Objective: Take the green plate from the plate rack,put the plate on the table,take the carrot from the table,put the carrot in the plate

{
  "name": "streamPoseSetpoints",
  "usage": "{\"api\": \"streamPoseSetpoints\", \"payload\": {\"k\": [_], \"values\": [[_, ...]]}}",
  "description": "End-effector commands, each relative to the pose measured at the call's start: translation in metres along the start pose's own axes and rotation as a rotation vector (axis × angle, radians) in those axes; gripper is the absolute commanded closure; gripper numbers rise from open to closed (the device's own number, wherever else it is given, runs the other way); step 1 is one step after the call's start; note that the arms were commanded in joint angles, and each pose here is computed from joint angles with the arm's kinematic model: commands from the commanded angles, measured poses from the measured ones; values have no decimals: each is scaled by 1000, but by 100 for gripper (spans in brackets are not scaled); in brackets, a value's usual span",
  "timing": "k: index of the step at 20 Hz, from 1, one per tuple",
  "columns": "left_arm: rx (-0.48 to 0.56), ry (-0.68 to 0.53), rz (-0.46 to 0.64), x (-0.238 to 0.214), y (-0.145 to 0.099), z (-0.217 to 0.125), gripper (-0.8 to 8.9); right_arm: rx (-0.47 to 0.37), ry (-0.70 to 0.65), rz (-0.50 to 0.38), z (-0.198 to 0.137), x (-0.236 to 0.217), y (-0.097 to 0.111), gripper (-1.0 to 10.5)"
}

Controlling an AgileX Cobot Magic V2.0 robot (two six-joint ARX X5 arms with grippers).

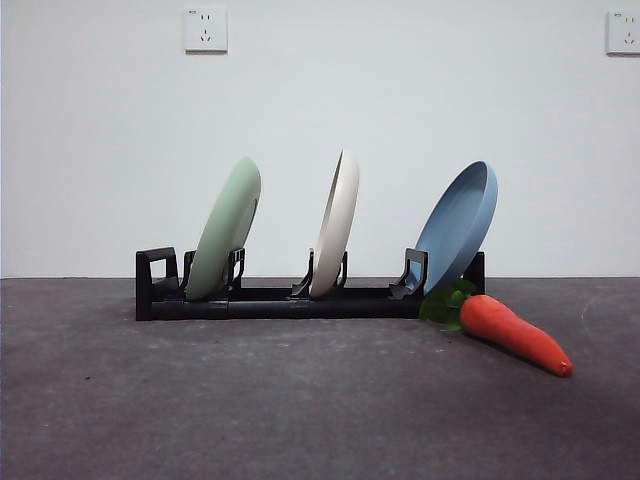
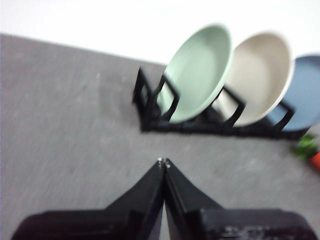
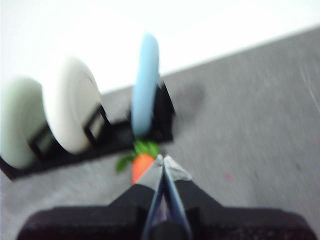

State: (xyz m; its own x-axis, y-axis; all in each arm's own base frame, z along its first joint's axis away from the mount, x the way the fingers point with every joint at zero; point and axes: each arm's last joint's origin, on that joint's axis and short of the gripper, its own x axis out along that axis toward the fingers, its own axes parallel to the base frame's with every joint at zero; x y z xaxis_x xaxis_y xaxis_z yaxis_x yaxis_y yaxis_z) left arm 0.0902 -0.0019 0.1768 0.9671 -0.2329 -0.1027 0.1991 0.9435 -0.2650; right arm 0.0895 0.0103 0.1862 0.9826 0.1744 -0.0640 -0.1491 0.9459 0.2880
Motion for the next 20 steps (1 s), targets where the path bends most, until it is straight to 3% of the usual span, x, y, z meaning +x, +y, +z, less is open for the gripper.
{"api": "streamPoseSetpoints", "payload": {"k": [1,7,16,20], "values": [[-21,-28,-16,-5,-6,16,820,17,-9,54,15,-2,6,957],[-22,14,-59,-15,-19,53,820,14,75,82,51,-5,19,958],[31,158,-209,-20,-38,105,820,-149,353,197,111,0,41,957],[60,252,-311,-22,-45,119,820,-218,520,196,127,6,45,957]]}}
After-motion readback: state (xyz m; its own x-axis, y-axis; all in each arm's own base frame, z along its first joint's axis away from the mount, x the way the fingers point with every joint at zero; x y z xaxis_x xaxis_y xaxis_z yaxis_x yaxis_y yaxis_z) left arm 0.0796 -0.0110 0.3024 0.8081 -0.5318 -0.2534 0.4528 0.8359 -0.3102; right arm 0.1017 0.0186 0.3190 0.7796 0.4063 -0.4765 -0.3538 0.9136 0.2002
